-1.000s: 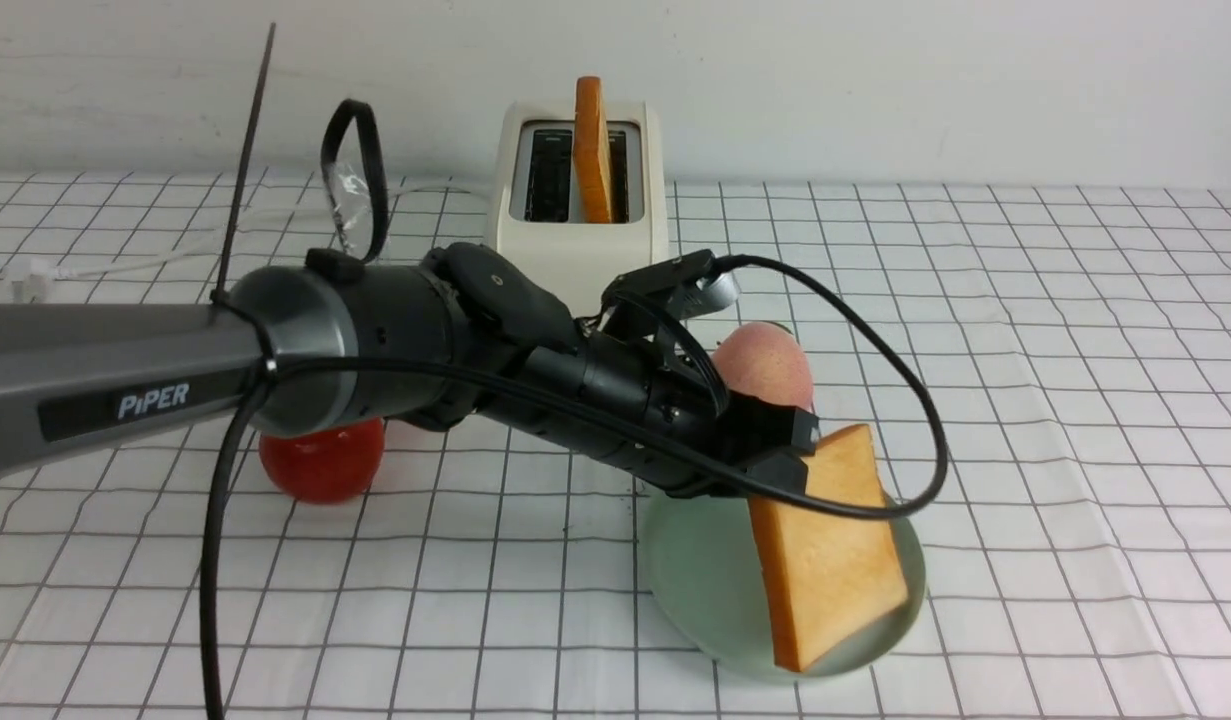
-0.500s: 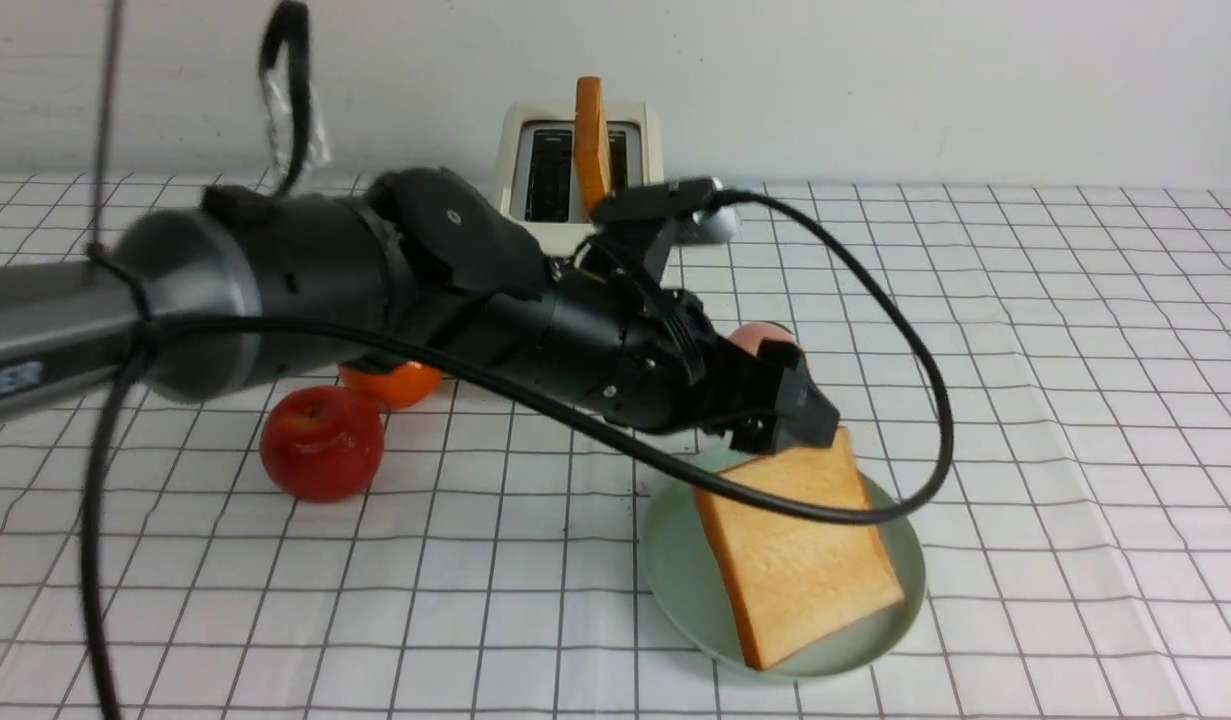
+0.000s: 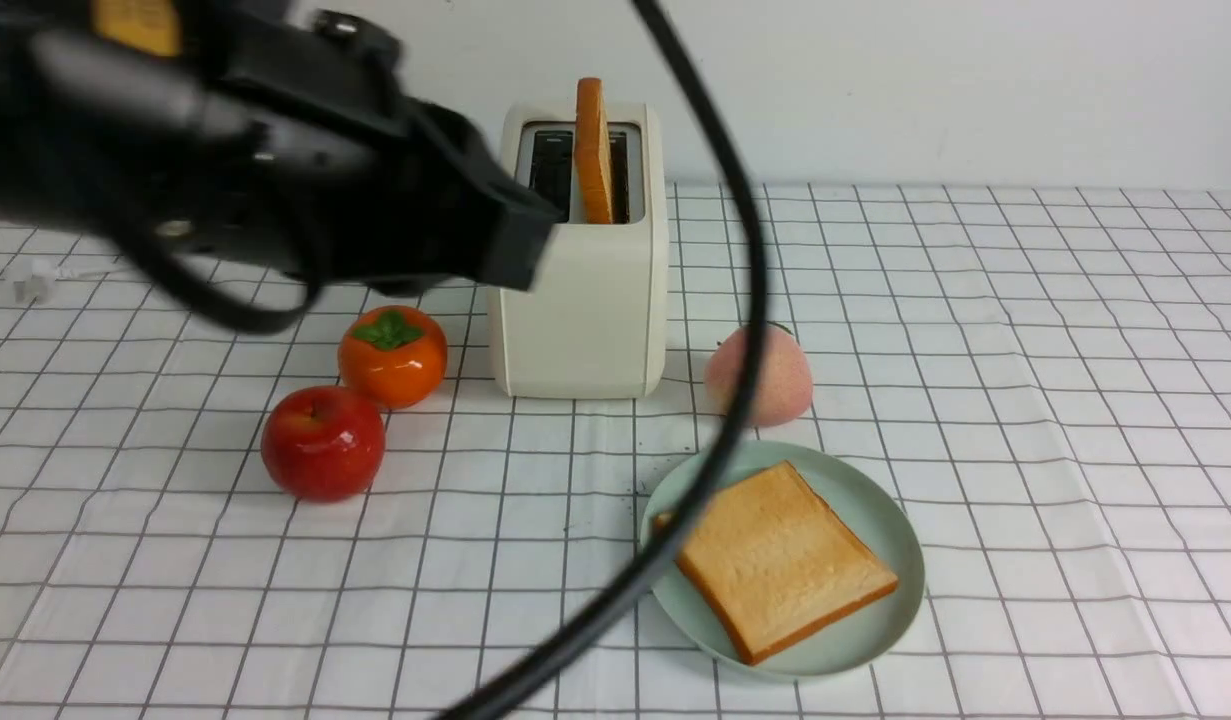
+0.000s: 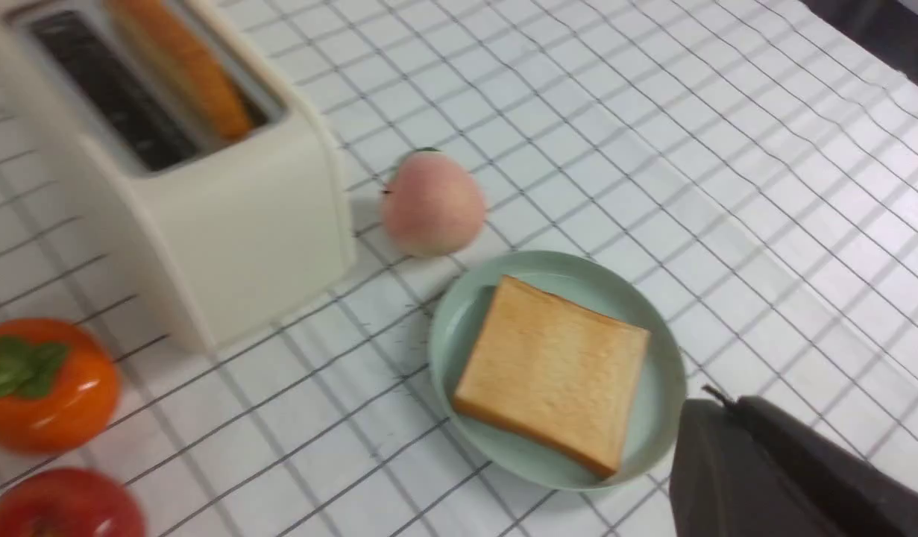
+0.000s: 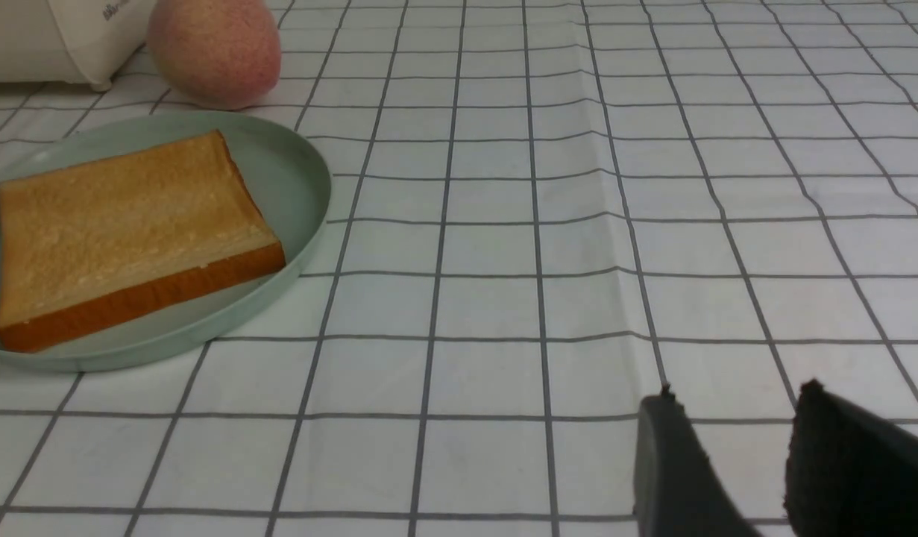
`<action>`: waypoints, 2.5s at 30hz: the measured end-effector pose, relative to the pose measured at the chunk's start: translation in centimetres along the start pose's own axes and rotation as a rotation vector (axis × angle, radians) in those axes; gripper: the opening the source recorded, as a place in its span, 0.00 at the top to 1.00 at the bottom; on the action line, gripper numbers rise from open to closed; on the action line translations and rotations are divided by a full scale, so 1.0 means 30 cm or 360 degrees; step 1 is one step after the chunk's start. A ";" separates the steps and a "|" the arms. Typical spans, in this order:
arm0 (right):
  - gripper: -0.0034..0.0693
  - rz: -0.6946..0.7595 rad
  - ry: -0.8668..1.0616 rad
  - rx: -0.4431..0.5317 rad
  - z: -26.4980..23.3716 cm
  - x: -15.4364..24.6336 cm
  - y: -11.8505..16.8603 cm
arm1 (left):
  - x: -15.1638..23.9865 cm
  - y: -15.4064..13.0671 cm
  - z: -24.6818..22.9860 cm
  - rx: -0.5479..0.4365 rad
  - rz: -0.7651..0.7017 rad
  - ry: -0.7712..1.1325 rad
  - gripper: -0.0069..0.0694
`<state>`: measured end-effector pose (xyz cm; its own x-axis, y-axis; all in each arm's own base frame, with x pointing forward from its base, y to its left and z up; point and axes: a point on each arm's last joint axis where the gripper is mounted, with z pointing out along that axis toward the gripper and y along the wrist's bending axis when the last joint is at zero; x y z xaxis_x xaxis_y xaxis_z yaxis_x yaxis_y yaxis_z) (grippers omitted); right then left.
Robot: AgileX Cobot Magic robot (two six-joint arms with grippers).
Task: Take toasted bread from bread machine on white checkered table place on plate.
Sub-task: 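Grasp the toast slice in the toaster and pull it up out of the slot with the right gripper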
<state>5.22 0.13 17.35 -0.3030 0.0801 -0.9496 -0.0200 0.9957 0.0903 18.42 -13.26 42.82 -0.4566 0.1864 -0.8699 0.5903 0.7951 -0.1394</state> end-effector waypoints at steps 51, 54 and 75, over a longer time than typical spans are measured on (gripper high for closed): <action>0.95 -0.0145 0.1004 -0.0620 0.451 -0.852 0.464 | 0.369 0.040 -0.259 -0.0131 -0.0102 -0.0480 0.93; 0.95 -0.0246 0.0960 -0.0762 0.549 -0.903 0.626 | 0.369 0.040 -0.258 -0.0131 -0.0102 -0.0478 0.93; 0.41 -0.0113 0.0491 -0.0448 1.050 -0.899 1.039 | 0.371 0.040 -0.258 -0.0133 -0.0103 -0.0467 0.92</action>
<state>42.78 30.47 36.33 -0.5619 -0.0485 -0.8258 -0.2975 0.9434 0.1470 8.90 -5.76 36.63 -0.2724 -0.0310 -0.9617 0.5041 0.8467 -0.1700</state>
